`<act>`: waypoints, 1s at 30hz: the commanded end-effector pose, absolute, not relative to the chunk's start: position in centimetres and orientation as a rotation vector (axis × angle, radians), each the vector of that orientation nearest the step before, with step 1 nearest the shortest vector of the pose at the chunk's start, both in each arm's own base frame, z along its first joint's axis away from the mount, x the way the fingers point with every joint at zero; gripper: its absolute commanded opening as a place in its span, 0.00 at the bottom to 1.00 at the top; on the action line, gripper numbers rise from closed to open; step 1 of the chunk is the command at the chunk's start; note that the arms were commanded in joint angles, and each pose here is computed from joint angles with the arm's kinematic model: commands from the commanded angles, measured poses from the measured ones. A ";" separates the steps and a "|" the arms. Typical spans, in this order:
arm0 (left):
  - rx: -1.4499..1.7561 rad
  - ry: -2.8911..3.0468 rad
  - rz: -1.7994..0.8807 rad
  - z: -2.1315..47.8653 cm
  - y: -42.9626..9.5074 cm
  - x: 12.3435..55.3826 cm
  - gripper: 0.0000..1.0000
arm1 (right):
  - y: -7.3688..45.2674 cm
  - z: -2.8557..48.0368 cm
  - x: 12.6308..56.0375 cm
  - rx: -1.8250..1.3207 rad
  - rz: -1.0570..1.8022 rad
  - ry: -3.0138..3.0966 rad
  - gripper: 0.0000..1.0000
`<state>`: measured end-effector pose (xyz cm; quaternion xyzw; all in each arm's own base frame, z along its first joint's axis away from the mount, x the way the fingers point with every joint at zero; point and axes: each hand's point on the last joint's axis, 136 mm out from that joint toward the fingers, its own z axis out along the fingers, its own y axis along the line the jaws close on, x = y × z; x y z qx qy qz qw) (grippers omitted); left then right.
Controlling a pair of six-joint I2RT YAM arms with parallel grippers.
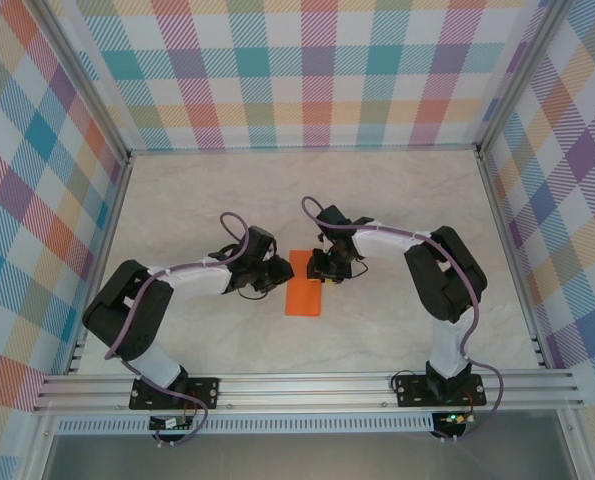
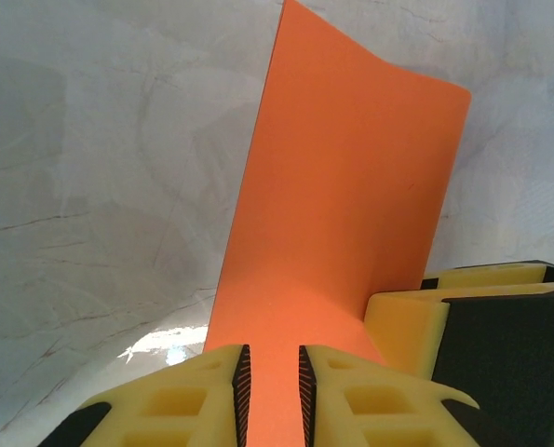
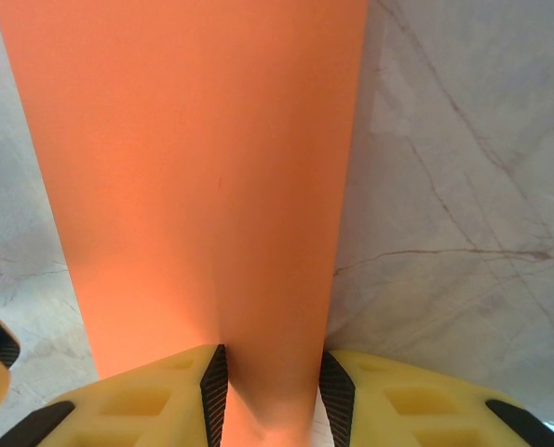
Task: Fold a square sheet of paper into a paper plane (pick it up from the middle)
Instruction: Hold the square sheet of paper at the center of the table.
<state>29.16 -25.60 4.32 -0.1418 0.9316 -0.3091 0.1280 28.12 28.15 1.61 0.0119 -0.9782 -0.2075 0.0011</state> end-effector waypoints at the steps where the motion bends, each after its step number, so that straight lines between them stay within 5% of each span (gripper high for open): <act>1: -0.372 2.697 -0.966 4.7 -26.7 29.8 0.21 | 25.6 -3.0 26.6 0.026 -0.413 -3.047 0.37; 30: -0.306 2.704 -1.006 4.7 -28.3 29.8 0.16 | 25.2 -3.7 26.3 0.032 -0.381 -3.040 0.36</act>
